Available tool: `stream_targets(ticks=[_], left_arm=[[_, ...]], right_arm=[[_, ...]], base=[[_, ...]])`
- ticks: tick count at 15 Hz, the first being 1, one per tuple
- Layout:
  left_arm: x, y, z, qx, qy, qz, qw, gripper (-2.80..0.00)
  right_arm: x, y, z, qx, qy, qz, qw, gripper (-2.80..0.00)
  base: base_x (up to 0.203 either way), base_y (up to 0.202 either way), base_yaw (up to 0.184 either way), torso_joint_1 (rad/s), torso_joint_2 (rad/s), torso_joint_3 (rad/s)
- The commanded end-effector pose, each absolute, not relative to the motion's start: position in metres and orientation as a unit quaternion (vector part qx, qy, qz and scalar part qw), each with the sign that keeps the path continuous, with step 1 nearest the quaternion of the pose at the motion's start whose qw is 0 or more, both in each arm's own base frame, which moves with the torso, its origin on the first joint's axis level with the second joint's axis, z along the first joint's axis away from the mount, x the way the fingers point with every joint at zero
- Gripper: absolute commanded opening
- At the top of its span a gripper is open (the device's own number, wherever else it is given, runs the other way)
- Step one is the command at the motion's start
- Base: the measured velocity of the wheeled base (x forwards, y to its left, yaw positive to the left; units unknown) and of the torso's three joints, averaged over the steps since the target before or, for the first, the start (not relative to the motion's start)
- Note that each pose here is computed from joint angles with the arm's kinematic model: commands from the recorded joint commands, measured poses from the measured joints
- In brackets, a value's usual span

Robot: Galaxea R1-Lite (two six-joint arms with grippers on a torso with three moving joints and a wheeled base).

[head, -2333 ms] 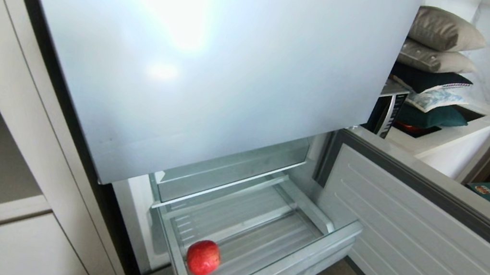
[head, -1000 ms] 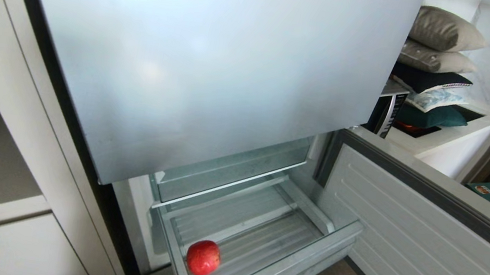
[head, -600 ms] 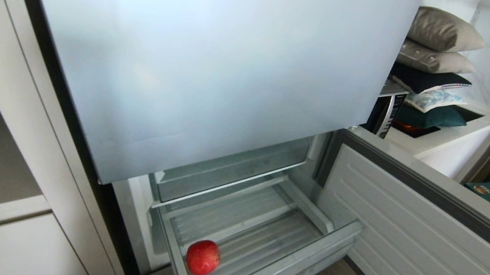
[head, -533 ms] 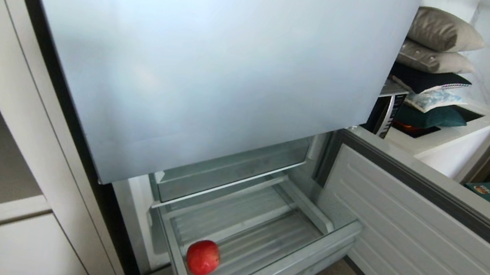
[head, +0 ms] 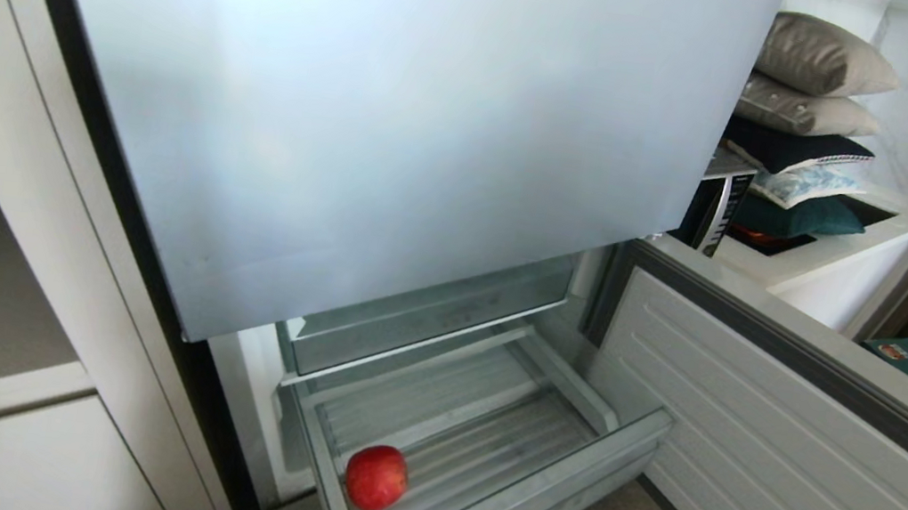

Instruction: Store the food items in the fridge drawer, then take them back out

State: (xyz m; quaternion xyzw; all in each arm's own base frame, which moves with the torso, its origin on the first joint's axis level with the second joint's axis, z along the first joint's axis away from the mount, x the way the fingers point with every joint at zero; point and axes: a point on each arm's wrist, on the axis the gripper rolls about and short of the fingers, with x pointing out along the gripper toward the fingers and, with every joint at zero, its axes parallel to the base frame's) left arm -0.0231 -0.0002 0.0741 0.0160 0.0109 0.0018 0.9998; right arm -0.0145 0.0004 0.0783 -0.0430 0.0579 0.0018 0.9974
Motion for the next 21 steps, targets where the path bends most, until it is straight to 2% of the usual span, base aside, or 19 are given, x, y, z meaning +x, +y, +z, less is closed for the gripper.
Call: stream_targets(ticks=[1, 21], left_arm=[[-0.0232, -0.0002, 0.0741, 0.016, 0.011, 0.002, 1.000, -2.80], [-0.0232, -0.0002, 0.0741, 0.016, 0.011, 0.002, 1.000, -2.80]], right_arm=[[-0.0226, 0.0005, 0.0754, -0.043, 0.005, 0.002, 0.999, -2.80], [-0.0227, 0.0002, 0.0751, -0.004, 0.001, -0.003, 1.000, -2.80]], base=[[0.000, 0.000, 0.000, 0.000, 0.00, 0.000], [0.000, 0.000, 0.000, 0.000, 0.00, 0.000]])
